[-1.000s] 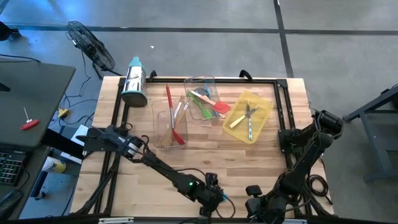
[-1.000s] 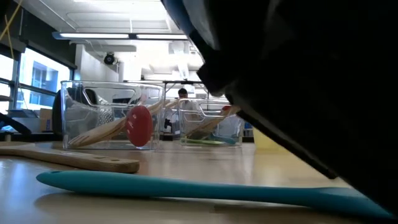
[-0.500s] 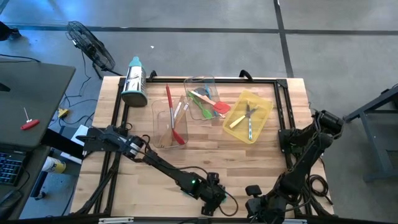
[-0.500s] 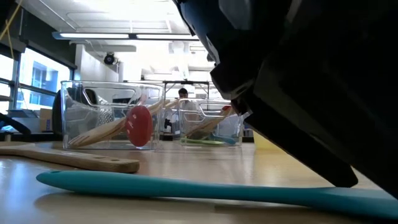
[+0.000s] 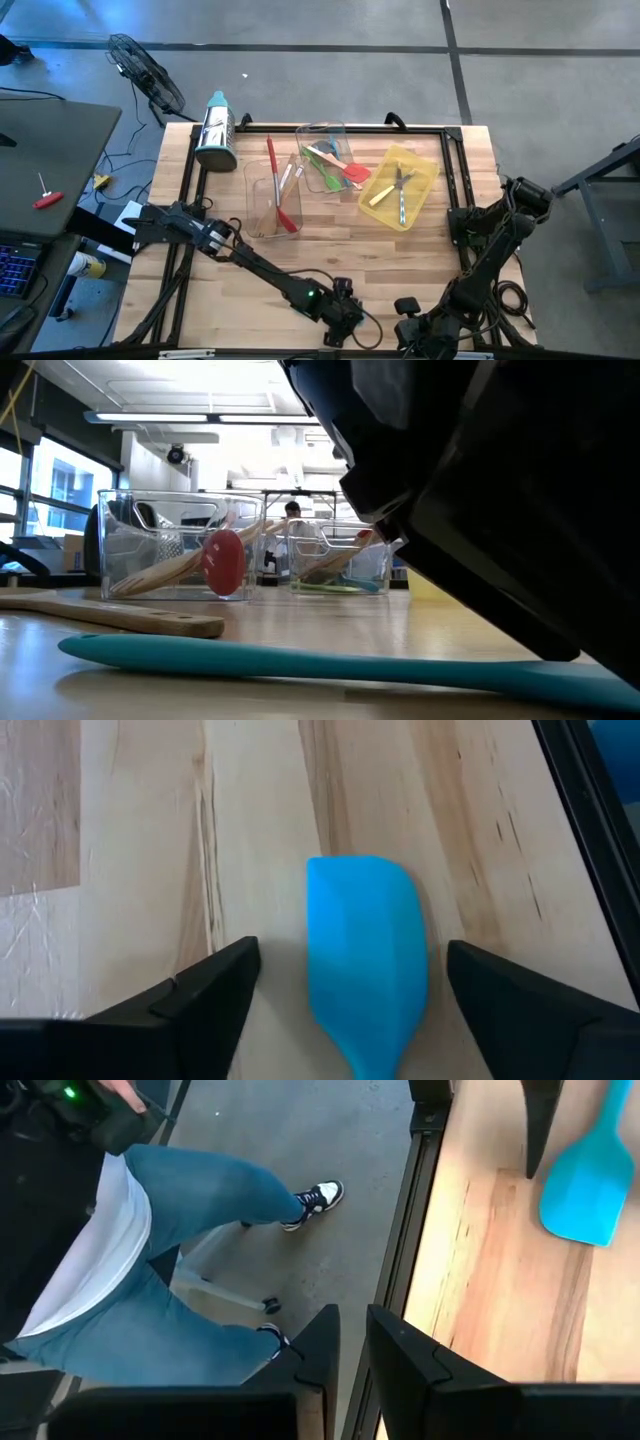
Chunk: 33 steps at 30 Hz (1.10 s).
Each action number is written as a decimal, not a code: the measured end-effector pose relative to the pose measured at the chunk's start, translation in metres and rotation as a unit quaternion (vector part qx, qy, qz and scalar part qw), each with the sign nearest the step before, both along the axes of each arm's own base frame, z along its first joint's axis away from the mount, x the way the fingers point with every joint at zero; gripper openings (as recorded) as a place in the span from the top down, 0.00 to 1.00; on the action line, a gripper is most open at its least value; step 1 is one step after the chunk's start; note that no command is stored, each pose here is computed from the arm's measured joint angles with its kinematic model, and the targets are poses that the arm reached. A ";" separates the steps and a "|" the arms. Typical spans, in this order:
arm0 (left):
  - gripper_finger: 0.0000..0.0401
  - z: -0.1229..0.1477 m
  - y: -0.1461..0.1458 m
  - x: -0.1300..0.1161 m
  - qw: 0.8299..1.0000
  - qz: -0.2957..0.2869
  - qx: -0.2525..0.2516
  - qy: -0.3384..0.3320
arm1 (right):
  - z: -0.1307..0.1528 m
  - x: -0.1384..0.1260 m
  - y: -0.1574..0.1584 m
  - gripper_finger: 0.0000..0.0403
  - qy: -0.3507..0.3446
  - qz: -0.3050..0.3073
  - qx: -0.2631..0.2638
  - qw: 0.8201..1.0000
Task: Pick & Place Kitchen Items
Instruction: Put the blue spatula into the top right transparent bin
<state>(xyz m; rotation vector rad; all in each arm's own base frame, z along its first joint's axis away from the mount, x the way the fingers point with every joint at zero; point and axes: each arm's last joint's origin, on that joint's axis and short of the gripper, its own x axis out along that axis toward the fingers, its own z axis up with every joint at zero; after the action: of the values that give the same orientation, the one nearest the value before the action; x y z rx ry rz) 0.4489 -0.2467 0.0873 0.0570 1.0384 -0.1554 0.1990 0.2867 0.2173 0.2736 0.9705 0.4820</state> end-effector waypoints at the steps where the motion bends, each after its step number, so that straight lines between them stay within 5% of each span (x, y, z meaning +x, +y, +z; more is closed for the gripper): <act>1: 0.24 0.000 0.000 0.000 1.000 0.001 0.000 0.000 | 0.000 0.000 0.000 0.89 0.000 -0.001 0.001 1.000; 17: 0.72 -0.010 -0.001 0.001 0.999 0.011 -0.028 0.015 | 0.000 0.000 0.000 0.89 0.003 -0.004 0.004 1.000; 33: 0.80 -0.010 -0.002 0.002 0.998 0.039 -0.054 0.015 | 0.000 0.000 0.000 0.89 0.003 -0.005 0.003 1.000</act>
<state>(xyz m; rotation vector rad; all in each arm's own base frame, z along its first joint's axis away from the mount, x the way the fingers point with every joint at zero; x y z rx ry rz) 0.4510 -0.2487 0.0778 -0.0829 1.0588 -0.1416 0.1991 0.2868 0.2172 0.2854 0.9733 0.4761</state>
